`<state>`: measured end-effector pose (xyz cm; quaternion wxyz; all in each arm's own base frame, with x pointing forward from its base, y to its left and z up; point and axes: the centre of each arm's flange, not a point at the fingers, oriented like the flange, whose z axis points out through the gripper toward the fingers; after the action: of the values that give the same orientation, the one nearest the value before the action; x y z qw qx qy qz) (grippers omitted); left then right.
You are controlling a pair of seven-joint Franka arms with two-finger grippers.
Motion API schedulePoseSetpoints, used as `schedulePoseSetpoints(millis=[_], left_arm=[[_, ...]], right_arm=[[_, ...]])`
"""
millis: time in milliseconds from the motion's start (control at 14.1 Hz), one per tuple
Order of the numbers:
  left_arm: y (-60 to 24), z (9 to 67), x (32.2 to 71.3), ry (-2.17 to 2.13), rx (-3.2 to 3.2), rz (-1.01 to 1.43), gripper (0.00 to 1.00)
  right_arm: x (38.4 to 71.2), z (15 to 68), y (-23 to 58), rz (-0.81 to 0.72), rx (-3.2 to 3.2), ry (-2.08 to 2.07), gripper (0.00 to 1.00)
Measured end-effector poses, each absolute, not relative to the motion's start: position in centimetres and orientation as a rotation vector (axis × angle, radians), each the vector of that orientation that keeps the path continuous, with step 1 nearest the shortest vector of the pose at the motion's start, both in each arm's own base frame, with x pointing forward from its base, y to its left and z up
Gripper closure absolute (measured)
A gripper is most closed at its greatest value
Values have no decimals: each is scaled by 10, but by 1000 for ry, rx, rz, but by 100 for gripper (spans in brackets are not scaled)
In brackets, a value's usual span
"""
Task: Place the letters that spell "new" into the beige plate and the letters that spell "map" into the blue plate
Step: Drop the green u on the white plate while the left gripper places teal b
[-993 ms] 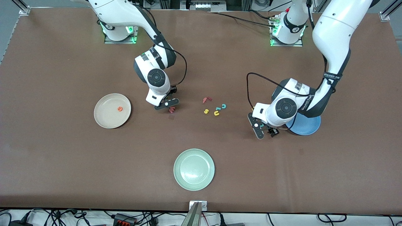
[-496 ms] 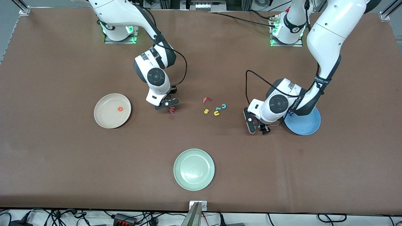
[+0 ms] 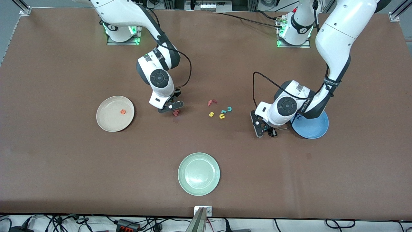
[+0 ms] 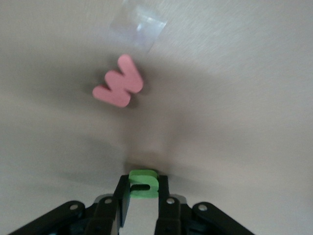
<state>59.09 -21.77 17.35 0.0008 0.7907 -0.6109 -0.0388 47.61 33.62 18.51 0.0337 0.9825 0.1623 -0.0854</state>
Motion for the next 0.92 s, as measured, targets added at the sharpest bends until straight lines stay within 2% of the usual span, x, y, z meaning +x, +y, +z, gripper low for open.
schedulePoseSetpoints(millis=[213,426,709,922], left_arm=[[-217,174,591,-1978,2470,-124,72],[-207,191,595,-1976,2497,-182,72],[-163,260,599,-1869,2647,-423,72],[-89,270,599,-1633,2785,-538,72]], right_arm=[[508,235,289,-268,3045,351,73],[545,274,192,-311,3071,104,73],[557,247,100,-413,3064,-99,73],[557,216,65,-491,3058,-111,73]])
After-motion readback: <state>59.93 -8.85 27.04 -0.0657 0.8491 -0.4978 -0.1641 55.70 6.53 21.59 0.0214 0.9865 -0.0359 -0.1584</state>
